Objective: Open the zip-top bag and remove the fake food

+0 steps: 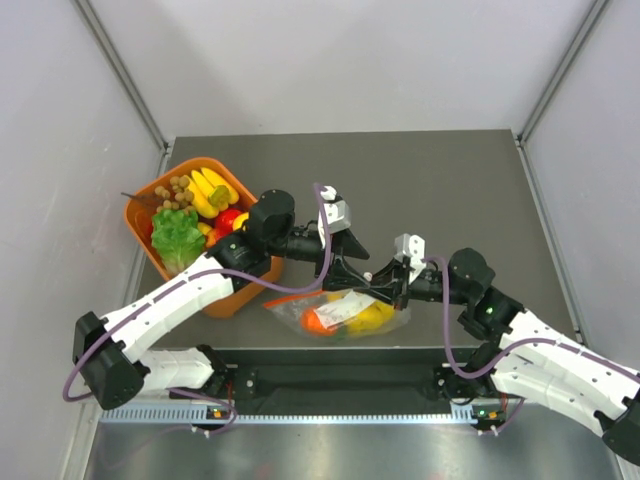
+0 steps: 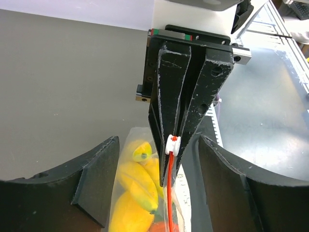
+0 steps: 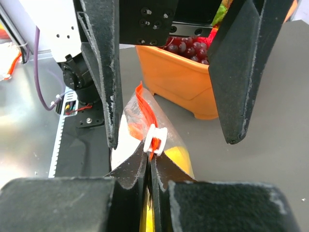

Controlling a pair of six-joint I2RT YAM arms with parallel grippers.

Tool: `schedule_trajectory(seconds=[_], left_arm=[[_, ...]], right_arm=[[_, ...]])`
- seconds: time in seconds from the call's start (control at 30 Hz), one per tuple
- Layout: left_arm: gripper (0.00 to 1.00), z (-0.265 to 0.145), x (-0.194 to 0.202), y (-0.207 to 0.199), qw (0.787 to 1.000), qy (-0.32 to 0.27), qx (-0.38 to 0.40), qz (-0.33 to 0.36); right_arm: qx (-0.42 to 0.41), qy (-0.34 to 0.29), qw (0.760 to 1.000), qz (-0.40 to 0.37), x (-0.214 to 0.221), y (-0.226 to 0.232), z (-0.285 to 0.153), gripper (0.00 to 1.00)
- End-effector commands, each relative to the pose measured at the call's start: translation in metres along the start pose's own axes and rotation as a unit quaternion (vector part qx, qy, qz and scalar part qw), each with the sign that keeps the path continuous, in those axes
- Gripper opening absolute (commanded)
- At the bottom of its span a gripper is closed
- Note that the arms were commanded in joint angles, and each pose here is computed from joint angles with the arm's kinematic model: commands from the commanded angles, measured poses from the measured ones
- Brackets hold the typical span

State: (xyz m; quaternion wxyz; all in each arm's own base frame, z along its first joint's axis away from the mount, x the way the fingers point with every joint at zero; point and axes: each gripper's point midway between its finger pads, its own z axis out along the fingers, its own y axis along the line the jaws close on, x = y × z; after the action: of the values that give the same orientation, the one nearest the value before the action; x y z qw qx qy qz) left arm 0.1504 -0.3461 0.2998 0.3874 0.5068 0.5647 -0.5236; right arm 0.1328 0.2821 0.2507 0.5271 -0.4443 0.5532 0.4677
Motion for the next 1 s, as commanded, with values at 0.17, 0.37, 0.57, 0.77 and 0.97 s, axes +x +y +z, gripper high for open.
schedule_trajectory(seconds=[0.17,0.37,0.57,0.77,0.97], left_arm=[[0.69,0.004,-0.008,-0.008,0.999,-0.01,0.035,0.014],[0.55,0.004,-0.009,-0.008,0.999,-0.013,0.036,0.016],[0.23,0.006,-0.006,-0.01,0.999,-0.014,0.044,0.012],[0.03,0.004,0.0,-0.009,0.999,-0.006,0.041,0.013],[0.0,0.005,0.003,-0.016,0.998,-0.003,0.064,0.001]], right_arm=[[-0.019,-0.026,0.999,-0.026,-0.03,0.005,0.001,0.0],[-0.026,-0.026,0.999,-0.026,-0.031,0.008,0.0,0.0],[-0.034,-0.013,0.999,-0.018,-0.021,0.009,0.001,0.0],[0.023,-0.017,1.0,-0.007,-0.02,-0.005,-0.005,0.0],[0.054,-0.035,0.998,-0.022,-0.034,-0.006,-0.02,0.0]])
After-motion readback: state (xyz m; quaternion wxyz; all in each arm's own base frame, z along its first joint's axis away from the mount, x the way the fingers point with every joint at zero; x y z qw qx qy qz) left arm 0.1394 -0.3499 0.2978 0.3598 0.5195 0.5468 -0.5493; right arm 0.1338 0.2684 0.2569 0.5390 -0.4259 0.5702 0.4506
